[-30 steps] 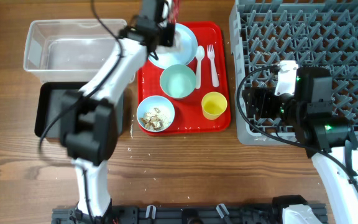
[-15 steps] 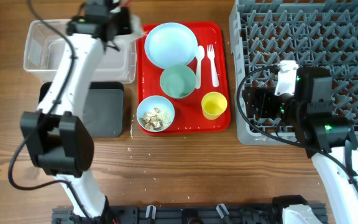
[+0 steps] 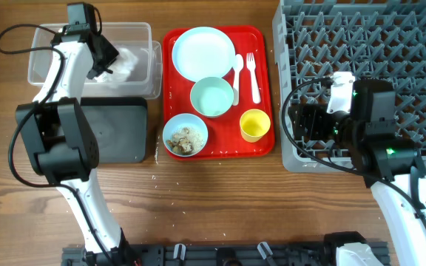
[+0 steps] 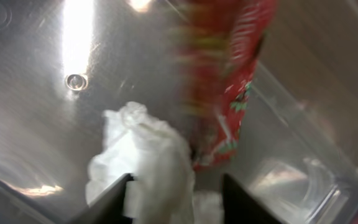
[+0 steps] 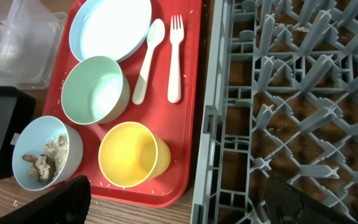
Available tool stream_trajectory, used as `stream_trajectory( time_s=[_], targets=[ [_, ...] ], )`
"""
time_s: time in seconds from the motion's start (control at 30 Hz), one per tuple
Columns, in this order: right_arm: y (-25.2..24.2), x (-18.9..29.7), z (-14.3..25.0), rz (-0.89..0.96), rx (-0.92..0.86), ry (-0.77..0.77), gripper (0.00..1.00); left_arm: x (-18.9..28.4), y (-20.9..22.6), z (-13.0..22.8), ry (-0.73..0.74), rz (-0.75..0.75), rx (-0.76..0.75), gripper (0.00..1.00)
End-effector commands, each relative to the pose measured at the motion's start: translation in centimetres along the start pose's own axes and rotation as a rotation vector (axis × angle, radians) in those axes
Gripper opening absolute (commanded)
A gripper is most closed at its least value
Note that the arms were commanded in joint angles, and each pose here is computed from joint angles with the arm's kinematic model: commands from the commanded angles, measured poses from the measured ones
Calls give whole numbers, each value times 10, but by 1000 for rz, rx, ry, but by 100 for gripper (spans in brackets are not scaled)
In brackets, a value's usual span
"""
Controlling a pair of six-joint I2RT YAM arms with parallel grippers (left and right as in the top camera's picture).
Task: Sort waste into correct bins and load items into the dishwasher rack
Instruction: 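Carry the trash with the left gripper and drop it into the clear bin, then grasp the bowl of food scraps with the left gripper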
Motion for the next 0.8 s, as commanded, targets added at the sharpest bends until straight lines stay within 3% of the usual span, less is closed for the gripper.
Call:
stream_trajectory(
  time_s=[0.0,0.13,0.33,0.47,0.6,0.77],
  targets=[
    [2,2,-7,9,-12,-18,91,20,-5,-10,-51,22,42,72],
    [2,2,-7,9,-12,-18,91,56,-11,-21,-114,68,28,79],
    [2,2,-7,9,-12,-19,91,139,-43,-14,-150,326,-273,79],
    [2,2,-7,9,-12,-20,91,173,-71,27,-68,454,-490,79],
    [2,2,-7,9,-12,-20,91,168,-87,71,61,438,-630,78],
    [2,2,-7,9,-12,-18,91,159,-97,120,240,394,-710,70]
  ],
)
Point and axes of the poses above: each gripper's point midway between its finger pads, its own x axis back along the fingers, its own y axis along the line the jaws close on, z = x × y, the point moved 7 cm from there along x, back along the fingers, and after that the axes turned 4 degrees about -x, right-handed, at the moved point
